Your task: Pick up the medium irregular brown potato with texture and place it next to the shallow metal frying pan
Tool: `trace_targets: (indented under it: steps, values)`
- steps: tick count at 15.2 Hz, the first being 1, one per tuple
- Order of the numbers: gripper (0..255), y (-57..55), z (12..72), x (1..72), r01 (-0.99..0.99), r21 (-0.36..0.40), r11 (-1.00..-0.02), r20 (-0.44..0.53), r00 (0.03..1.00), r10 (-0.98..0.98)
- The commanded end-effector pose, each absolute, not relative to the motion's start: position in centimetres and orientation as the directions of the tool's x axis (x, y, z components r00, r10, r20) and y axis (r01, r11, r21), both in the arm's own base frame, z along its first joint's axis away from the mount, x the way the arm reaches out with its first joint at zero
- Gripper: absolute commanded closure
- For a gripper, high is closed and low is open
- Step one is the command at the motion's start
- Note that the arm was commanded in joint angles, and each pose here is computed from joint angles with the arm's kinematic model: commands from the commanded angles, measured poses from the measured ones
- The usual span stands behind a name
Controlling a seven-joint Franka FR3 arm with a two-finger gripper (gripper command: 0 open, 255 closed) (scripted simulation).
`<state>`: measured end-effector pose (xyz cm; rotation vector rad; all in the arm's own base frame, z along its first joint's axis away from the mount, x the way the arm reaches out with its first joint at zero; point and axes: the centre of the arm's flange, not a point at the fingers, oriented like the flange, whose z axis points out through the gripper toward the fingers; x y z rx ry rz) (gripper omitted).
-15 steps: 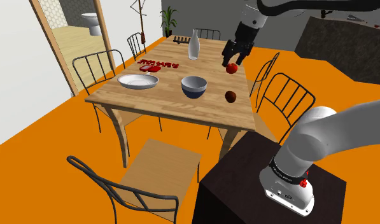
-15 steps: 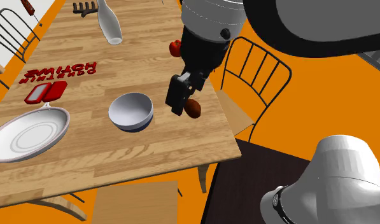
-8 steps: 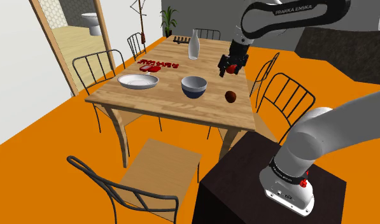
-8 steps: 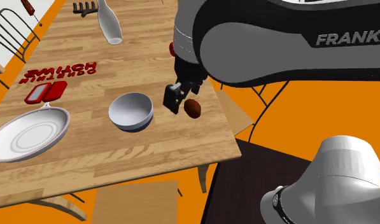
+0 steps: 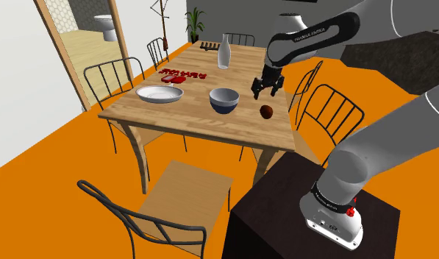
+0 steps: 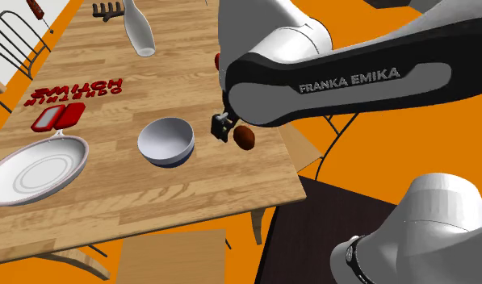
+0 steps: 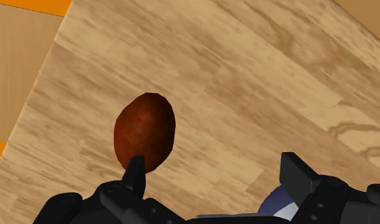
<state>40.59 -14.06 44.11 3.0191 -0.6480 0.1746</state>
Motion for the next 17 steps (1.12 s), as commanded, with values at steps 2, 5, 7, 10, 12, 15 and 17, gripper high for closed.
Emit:
trace_targets:
  steps: [2,5,7,10,12,15,17]
  values:
    - [0,-16.7,41.0,41.5,-0.458,0.052,-0.887,0.112,0.886,-0.451]
    - [0,-19.0,38.1,42.1,-0.502,0.079,-0.861,0.104,0.863,-0.494]
    - [0,-20.0,36.9,42.3,-0.520,0.091,-0.849,0.101,0.853,-0.512]
    - [0,-20.3,35.3,42.4,-0.520,0.091,-0.849,0.101,0.853,-0.512]
    - [0,-20.4,34.3,42.4,-0.520,0.091,-0.849,0.101,0.853,-0.512]
    - [0,-20.6,32.9,42.4,-0.520,0.091,-0.849,0.101,0.853,-0.512]
    - [0,-20.6,32.9,42.4,-0.520,0.091,-0.849,0.101,0.853,-0.512]
